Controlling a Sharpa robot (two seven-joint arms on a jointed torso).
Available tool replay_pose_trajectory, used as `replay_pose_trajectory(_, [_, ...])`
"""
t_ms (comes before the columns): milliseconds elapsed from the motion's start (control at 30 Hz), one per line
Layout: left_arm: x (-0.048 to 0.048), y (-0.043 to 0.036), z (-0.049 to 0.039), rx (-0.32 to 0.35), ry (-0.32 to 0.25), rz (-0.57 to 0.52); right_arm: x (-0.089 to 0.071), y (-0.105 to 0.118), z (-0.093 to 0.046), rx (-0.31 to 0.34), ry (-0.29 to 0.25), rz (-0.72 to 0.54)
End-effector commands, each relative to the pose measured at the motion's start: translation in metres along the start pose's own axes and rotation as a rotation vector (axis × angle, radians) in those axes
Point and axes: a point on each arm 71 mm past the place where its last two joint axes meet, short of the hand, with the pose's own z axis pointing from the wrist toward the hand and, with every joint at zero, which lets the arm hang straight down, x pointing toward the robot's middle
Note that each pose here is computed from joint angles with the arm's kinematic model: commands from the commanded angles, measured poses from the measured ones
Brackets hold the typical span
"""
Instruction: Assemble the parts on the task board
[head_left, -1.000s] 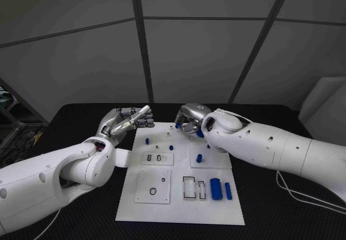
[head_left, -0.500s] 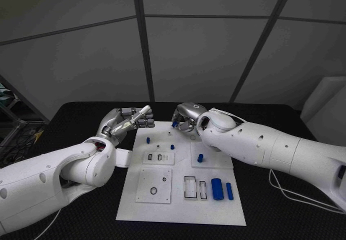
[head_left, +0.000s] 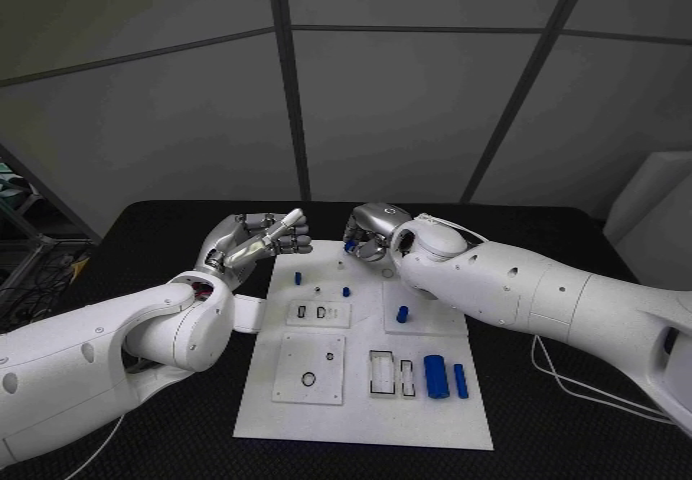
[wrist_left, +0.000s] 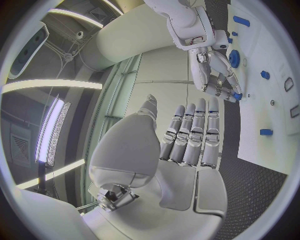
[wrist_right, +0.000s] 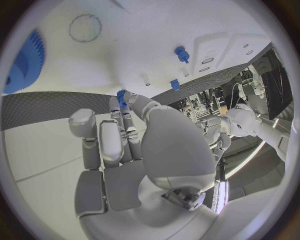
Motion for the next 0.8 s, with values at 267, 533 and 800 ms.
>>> replay_pose_trajectory(267, [0.0027,-0.0022,0.0005,0.010,0.019,-0.002,0.0027,0.0026,0.0047,0.002,0.035,-0.011])
replay_pose_trajectory(533, [0.0022,-0.0023,0.0008,0.010,0.018,-0.001,0.0049,0.0043,0.0062,0.000,0.056,-0.016])
replay_pose_trajectory(800, [0.0014,-0.0025,0.0006,0.008,0.017,0.000,0.0018,0.0019,0.0062,0.009,0.013,-0.013])
